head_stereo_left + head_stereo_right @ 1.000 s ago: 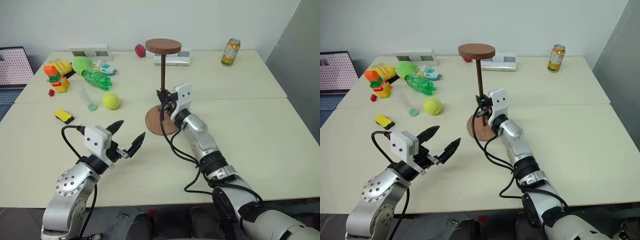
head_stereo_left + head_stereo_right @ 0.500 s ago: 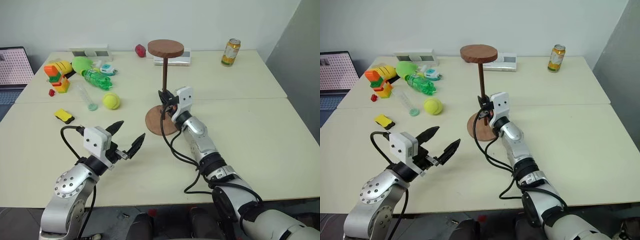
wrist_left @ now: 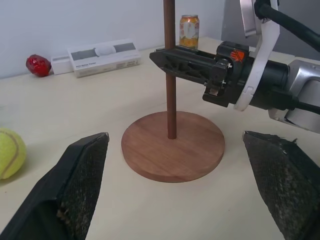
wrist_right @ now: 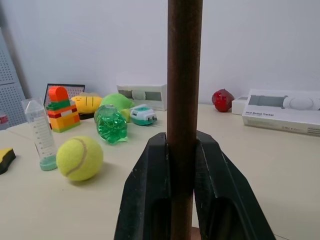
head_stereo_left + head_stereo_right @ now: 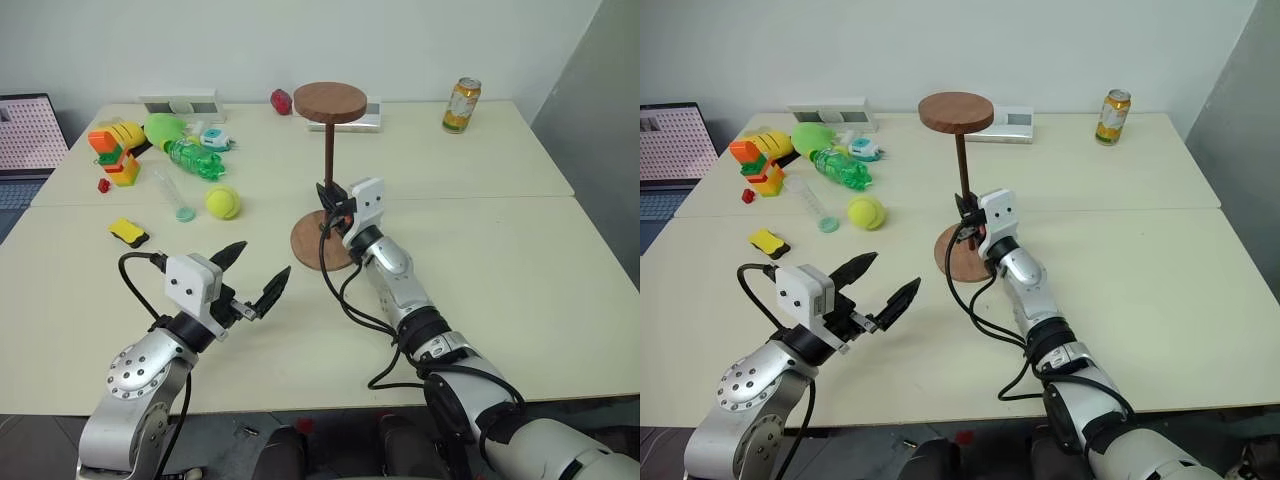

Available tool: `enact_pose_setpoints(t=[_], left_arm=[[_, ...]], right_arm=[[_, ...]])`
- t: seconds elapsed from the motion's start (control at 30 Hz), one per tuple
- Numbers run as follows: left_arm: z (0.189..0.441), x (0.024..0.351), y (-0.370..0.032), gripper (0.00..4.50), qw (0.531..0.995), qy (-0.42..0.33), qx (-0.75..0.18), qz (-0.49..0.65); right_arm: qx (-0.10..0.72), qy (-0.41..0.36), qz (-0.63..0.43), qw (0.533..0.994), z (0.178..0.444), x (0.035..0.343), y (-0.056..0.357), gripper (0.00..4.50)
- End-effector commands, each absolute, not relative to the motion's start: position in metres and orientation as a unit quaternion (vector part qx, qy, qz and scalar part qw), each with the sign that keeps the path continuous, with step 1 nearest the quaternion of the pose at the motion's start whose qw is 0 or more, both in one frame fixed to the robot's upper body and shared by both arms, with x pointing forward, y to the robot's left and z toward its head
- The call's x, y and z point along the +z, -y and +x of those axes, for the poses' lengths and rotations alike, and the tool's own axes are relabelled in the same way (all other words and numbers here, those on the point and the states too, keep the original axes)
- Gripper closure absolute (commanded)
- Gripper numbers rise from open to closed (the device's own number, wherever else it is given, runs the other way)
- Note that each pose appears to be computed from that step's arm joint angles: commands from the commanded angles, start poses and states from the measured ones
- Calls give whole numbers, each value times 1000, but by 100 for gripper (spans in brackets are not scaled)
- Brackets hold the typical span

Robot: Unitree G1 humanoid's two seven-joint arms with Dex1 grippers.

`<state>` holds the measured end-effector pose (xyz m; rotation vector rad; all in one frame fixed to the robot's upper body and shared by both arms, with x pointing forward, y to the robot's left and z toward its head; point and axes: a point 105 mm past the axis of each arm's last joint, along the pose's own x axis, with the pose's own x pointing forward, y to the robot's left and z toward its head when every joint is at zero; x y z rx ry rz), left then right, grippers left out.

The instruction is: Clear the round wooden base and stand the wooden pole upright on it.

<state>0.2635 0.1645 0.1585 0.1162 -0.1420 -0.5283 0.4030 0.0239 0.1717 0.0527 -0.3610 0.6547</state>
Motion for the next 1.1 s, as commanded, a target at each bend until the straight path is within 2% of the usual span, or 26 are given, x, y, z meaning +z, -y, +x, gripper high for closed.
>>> enact_pose_setpoints(t=[0.03, 0.2, 0.5, 0.77, 0.83, 1.1], left_arm=[[259, 172, -165, 0, 958, 94, -261, 69], [262, 175, -164, 0, 959, 98, -257, 63], [265, 176, -164, 0, 962, 98, -253, 44], [265, 176, -162, 0, 963, 94, -252, 27], [265, 177, -163, 0, 963, 94, -251, 27], [270, 177, -163, 0, 963, 94, -253, 26]], right_arm=[[370, 151, 35, 916, 386, 159, -56, 424], [384, 82, 16, 920, 386, 134, -59, 424], [385, 33, -36, 922, 386, 110, -46, 424], [385, -13, -40, 922, 385, 96, -42, 424], [381, -8, -42, 924, 387, 100, -41, 354], [416, -7, -38, 909, 387, 111, -37, 197]])
